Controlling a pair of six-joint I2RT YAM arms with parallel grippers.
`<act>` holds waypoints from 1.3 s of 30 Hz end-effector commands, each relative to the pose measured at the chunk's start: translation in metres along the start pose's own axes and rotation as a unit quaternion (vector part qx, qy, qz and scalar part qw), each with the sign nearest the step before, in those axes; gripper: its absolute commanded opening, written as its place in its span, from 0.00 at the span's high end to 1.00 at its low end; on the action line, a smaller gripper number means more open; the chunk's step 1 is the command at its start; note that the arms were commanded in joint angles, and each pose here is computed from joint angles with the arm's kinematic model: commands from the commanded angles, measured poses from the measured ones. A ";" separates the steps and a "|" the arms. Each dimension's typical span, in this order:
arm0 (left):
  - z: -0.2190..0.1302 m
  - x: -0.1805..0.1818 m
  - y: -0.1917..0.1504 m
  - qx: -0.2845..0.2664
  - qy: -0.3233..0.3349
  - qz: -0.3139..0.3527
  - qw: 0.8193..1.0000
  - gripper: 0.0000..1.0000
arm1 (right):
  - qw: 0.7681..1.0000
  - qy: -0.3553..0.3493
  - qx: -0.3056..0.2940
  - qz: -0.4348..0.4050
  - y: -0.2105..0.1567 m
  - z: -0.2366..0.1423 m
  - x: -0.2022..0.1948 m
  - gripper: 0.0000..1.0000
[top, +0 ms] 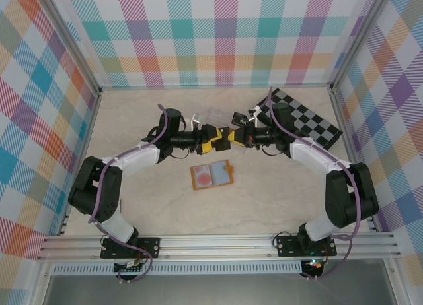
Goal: Take the credit cards out of the card holder
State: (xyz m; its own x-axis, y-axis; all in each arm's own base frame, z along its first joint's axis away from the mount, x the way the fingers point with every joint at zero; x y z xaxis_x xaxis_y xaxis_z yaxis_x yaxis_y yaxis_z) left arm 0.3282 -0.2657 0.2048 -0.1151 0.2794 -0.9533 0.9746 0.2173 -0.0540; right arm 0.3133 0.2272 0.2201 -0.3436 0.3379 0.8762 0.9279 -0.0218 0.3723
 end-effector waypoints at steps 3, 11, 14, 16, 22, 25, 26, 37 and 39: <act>-0.002 -0.032 -0.004 0.008 -0.048 0.040 0.998 0.62 | 0.999 0.033 0.005 0.000 0.002 -0.002 0.009 1.00; -0.006 -0.053 -0.018 0.017 -0.068 0.072 0.995 0.97 | 0.999 0.051 0.005 0.012 0.007 -0.001 0.011 0.99; -0.004 -0.058 -0.021 0.019 -0.071 0.077 0.994 1.00 | 0.997 0.068 0.009 0.018 0.009 0.002 0.014 0.89; -0.001 -0.058 -0.021 0.020 -0.070 0.076 0.994 1.00 | 0.997 0.079 0.010 0.019 0.012 0.002 0.017 0.84; 0.001 -0.058 -0.019 0.016 -0.070 0.071 0.995 1.00 | 0.996 0.085 0.008 0.013 0.015 0.003 0.023 0.83; 0.001 -0.055 -0.017 0.013 -0.062 0.066 0.996 0.97 | 0.997 0.073 0.007 0.007 0.015 0.003 0.022 0.94; -0.001 -0.052 -0.016 0.010 -0.055 0.063 0.996 0.93 | 0.998 0.061 0.005 0.005 0.016 0.002 0.020 0.98; -0.060 0.036 0.001 -0.101 0.241 0.026 0.965 0.20 | 0.953 -0.239 -0.015 -0.185 0.044 -0.033 -0.009 1.00; -0.073 0.049 0.003 -0.120 0.285 0.025 0.951 0.13 | 0.930 -0.276 -0.011 -0.244 0.055 -0.039 -0.010 1.00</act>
State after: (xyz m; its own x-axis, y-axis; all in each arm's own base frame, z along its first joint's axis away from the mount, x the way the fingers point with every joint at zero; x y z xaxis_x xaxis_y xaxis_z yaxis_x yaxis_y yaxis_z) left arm 0.3227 -0.2210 0.1981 -0.1578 0.5835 -0.7966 0.9326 0.3532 0.0740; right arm 0.3565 0.2082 0.2444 -0.4996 0.6326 0.5918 0.7908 0.0542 0.6097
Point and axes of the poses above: each hand's point on the last joint's axis, 136 mm out from that joint toward the fingers, its own z axis out along the fingers, its own x axis along the line the jaws close on, y = z × x, the point moved 4 cm from there along -z, back along the fingers, and after that the axes turned 8 degrees about -z, right-handed, at the moved point
